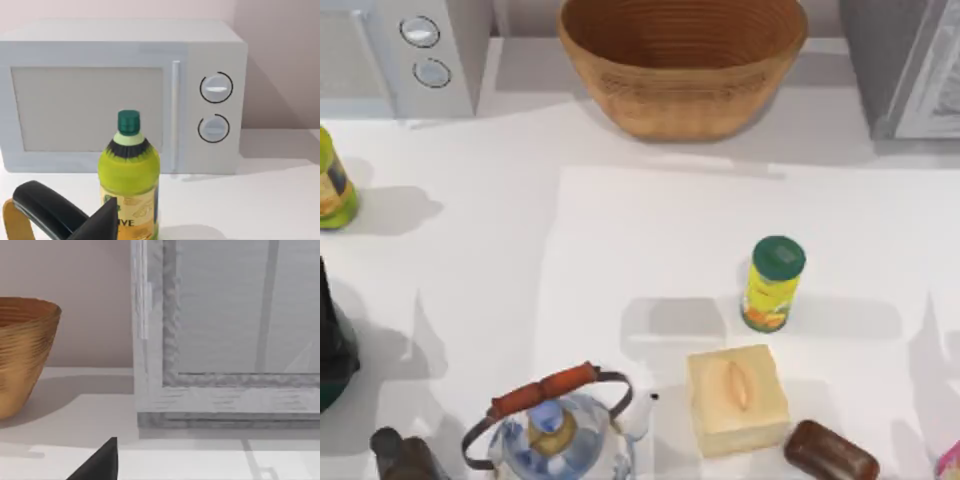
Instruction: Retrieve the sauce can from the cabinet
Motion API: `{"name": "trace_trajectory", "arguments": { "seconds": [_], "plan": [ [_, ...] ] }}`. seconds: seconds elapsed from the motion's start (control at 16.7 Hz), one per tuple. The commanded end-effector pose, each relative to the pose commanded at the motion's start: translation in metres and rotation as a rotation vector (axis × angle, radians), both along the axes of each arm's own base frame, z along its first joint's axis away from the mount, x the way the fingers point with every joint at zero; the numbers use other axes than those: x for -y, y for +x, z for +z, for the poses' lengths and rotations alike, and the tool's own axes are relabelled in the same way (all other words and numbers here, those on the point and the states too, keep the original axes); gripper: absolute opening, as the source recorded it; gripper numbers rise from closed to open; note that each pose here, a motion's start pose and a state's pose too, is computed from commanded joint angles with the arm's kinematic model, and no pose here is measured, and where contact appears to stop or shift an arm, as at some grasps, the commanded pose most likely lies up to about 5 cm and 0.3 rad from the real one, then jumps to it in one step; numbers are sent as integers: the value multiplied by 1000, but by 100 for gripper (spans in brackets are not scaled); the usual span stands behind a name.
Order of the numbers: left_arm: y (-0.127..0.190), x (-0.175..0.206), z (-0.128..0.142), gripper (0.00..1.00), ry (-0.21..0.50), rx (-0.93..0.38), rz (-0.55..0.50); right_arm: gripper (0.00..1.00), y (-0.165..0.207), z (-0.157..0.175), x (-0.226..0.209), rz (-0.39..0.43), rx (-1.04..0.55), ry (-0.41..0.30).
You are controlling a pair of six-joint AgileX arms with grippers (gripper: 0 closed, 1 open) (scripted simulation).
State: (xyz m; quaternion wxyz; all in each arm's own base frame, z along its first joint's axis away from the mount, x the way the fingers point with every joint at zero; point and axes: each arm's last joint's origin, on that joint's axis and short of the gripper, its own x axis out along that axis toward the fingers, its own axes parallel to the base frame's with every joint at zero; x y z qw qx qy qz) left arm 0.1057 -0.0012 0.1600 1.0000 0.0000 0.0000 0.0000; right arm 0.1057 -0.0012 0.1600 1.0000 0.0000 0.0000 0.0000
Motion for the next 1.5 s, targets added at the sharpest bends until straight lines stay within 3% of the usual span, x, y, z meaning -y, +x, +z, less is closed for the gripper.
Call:
{"name": "trace_trajectory", "arguments": {
  "seconds": [0.24, 0.42, 0.72, 1.14, 1.32, 1.5],
  "plan": [
    [0, 0, 0, 100, 0, 0, 0, 100, 0, 7, 0, 1, -11, 0],
    [0, 0, 0, 100, 0, 0, 0, 100, 3, 38, -2, 0, -44, -2],
    [0, 0, 0, 100, 0, 0, 0, 100, 21, 138, -7, -2, -54, -6],
    [0, 0, 0, 100, 0, 0, 0, 100, 77, 294, -25, -2, 33, 4],
    [0, 0, 0, 100, 0, 0, 0, 100, 106, 331, -34, -1, 42, 7],
    [0, 0, 0, 100, 0, 0, 0, 100, 134, 347, -43, 0, 22, 4]
  ]
}}
